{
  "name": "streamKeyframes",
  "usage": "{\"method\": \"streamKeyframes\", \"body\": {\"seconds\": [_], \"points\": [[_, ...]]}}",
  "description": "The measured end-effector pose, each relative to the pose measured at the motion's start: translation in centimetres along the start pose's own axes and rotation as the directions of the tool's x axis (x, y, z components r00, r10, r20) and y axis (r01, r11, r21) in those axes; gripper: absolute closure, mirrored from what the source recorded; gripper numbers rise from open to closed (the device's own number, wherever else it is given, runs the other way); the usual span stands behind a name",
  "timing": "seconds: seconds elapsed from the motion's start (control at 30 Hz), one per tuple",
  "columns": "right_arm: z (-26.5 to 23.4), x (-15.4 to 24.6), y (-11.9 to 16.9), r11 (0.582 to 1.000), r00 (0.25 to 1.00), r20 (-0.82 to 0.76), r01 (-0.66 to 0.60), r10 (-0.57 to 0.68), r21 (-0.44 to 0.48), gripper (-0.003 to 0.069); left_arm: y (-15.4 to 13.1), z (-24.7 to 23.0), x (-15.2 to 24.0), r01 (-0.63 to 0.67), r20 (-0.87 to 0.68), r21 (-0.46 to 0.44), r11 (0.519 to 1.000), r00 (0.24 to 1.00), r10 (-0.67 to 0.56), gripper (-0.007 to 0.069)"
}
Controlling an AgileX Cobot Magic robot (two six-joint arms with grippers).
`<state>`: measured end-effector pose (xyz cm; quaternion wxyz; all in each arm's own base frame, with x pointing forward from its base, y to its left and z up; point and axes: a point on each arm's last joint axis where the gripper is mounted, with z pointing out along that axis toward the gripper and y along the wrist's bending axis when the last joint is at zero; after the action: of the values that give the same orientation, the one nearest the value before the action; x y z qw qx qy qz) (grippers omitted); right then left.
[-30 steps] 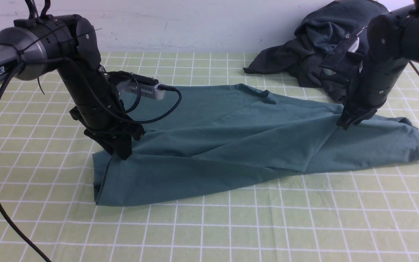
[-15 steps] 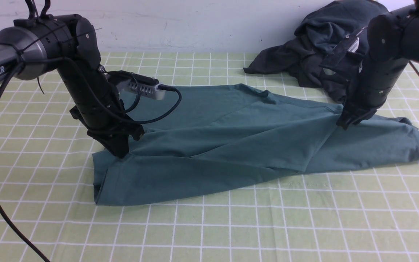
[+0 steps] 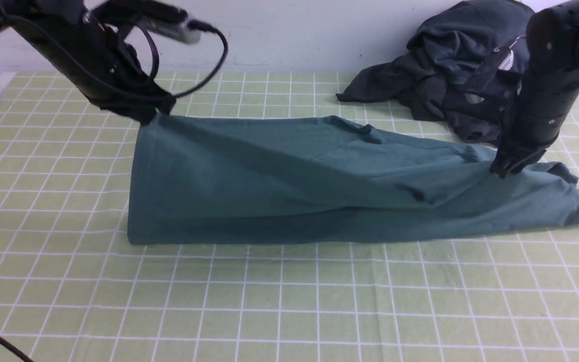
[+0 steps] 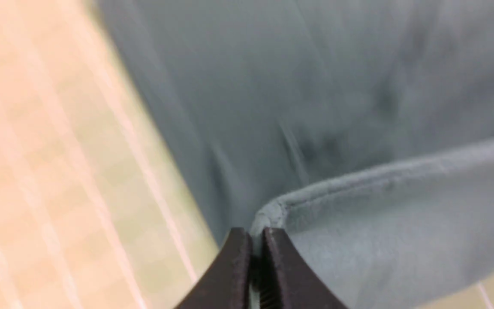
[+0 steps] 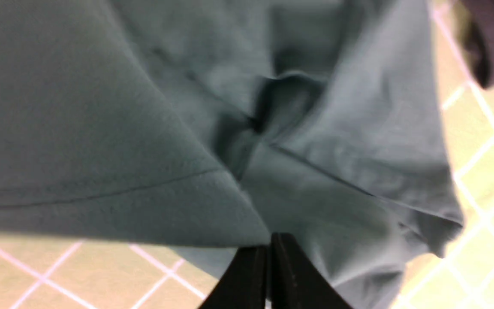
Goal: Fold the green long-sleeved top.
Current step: Use both arms to drag the lower edge of the fabric forward and fold it over the upper edge
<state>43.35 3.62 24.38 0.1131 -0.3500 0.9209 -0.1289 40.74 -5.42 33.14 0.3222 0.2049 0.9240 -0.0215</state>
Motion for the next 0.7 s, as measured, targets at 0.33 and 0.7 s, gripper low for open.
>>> {"method": "streamKeyframes", "body": {"seconds": [0.33,0.7], "points": [[1.0,-1.0,-3.2,0.987,0.949,0.287,-0.153,0.132,0.052,0.0662,2.9,5.3,-2.4,0.149,0.368,-0.131,0.98,0.925,-0.091,0.0616],[7.3,-3.2,-3.6,0.977,0.907,0.415,-0.149,0.072,0.154,0.0644,5.4,15.8,1.0,0.218,0.383,-0.175,0.96,0.913,-0.138,0.0616]]}}
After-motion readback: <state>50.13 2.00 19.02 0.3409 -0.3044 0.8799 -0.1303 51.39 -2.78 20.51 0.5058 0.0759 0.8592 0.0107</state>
